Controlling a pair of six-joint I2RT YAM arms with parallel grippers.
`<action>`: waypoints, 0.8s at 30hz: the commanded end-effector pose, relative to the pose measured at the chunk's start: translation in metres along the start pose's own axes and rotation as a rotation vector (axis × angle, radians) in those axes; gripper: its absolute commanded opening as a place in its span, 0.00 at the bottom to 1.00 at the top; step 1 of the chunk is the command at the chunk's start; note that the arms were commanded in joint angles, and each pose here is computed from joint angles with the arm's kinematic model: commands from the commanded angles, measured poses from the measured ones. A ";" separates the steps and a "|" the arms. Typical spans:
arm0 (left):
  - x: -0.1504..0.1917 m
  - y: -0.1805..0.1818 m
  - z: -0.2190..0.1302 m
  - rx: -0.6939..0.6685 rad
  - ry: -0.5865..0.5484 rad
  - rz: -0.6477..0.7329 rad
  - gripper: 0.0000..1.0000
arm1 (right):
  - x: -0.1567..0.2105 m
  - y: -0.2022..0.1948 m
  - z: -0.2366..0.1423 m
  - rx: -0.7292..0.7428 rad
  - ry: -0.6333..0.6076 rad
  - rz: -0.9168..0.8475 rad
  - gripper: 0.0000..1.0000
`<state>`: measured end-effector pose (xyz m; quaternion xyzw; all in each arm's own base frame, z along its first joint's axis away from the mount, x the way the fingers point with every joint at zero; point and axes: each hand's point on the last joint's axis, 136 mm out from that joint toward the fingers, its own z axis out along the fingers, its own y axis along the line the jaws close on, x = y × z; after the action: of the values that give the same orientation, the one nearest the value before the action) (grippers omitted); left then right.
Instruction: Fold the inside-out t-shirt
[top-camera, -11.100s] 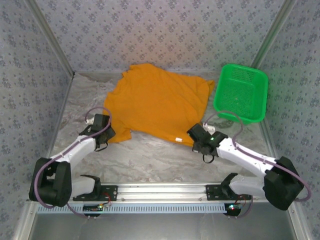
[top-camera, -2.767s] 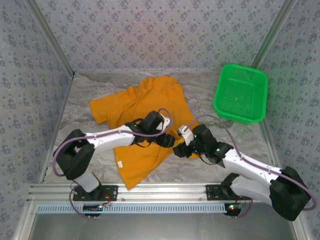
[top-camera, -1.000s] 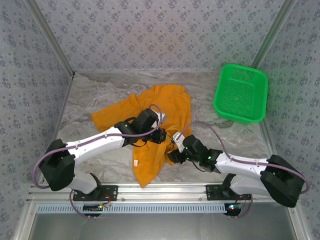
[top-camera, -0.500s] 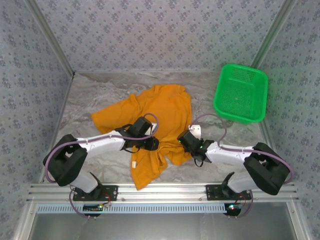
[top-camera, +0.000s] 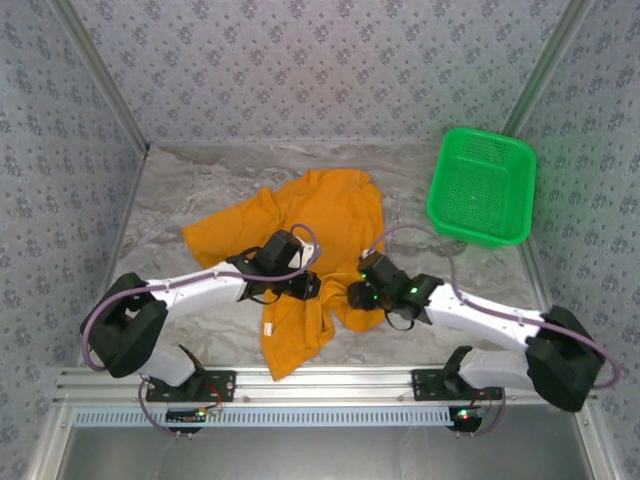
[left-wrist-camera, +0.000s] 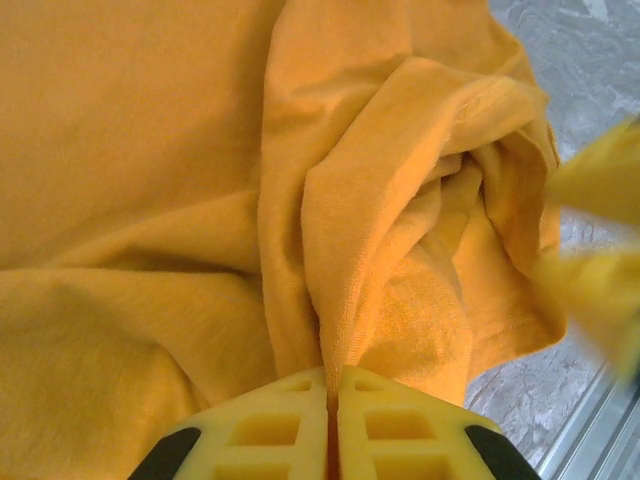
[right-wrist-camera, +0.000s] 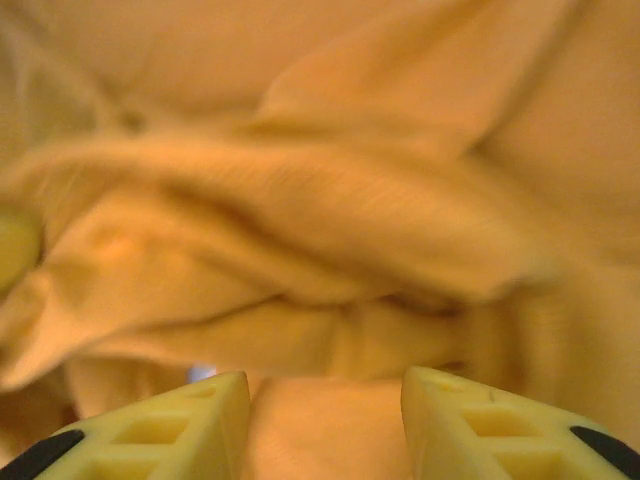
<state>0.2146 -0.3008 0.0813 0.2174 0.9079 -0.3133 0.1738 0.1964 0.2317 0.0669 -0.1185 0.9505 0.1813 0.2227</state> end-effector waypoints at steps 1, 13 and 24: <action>-0.013 -0.006 -0.008 0.023 -0.031 0.018 0.07 | 0.021 0.031 0.015 -0.088 0.103 -0.047 0.48; -0.019 0.001 -0.014 0.033 -0.037 -0.030 0.05 | 0.060 -0.047 0.024 0.331 0.231 -0.057 0.00; -0.030 0.010 -0.021 0.054 -0.043 -0.047 0.03 | 0.059 -0.125 -0.034 0.623 0.179 0.150 0.00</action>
<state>0.2343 -0.2807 0.0842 0.1811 0.9133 -0.3245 0.1665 0.1732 0.1269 0.0187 -0.0176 0.9896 -0.0374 0.1375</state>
